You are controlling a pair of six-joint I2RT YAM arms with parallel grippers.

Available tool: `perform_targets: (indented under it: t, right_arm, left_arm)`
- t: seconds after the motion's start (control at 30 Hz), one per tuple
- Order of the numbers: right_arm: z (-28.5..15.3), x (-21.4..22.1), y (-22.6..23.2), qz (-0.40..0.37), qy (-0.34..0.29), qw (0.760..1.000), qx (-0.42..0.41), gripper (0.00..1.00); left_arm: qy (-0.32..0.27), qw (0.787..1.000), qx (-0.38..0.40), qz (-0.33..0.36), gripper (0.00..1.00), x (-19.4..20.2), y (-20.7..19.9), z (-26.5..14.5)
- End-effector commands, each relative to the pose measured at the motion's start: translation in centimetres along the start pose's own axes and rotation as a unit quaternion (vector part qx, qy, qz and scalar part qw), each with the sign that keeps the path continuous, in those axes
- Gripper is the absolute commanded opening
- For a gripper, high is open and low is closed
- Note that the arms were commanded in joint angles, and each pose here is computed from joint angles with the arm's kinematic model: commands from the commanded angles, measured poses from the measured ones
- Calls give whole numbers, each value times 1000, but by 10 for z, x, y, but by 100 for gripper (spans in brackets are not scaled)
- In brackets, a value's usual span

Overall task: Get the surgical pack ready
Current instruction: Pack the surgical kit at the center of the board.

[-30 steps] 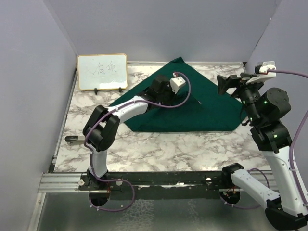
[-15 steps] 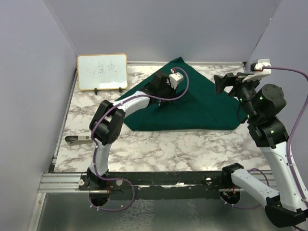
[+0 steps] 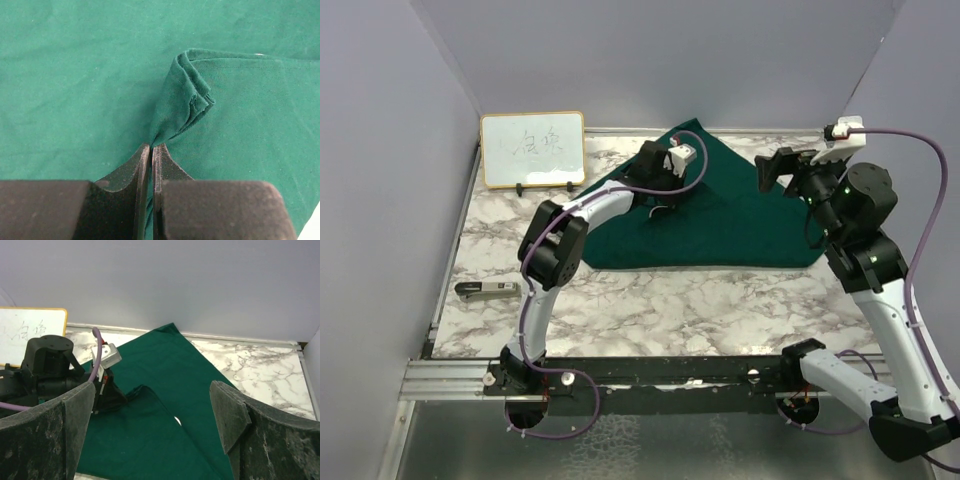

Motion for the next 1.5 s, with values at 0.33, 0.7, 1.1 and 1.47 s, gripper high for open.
perform_targets:
  t: [0.33, 0.7, 1.1, 1.47]
  right_arm:
    - [33, 38, 3, 26, 71, 997, -5, 100]
    - [70, 97, 2, 44, 171, 984, -7, 100]
    - [122, 157, -18, 89, 274, 958, -5, 86]
    - [155, 200, -18, 139, 338, 929, -57, 71]
  left_arm:
    - [13, 995, -20, -98, 0, 9, 30, 3]
    - [49, 991, -11, -126, 0, 20, 35, 15]
    - [71, 984, -8, -162, 0, 36, 41, 12]
    - [66, 980, 23, -187, 0, 36, 42, 22]
Point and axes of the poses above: each gripper's point midway between its finger pads, its own z axis out along the fingers, its own y axis along the line the jaws close on, x = y × z, the point moved 6 cm from there along -z, back along the fingers, and after that the axes turned 11 degrees about z, right-handed, at the moved point
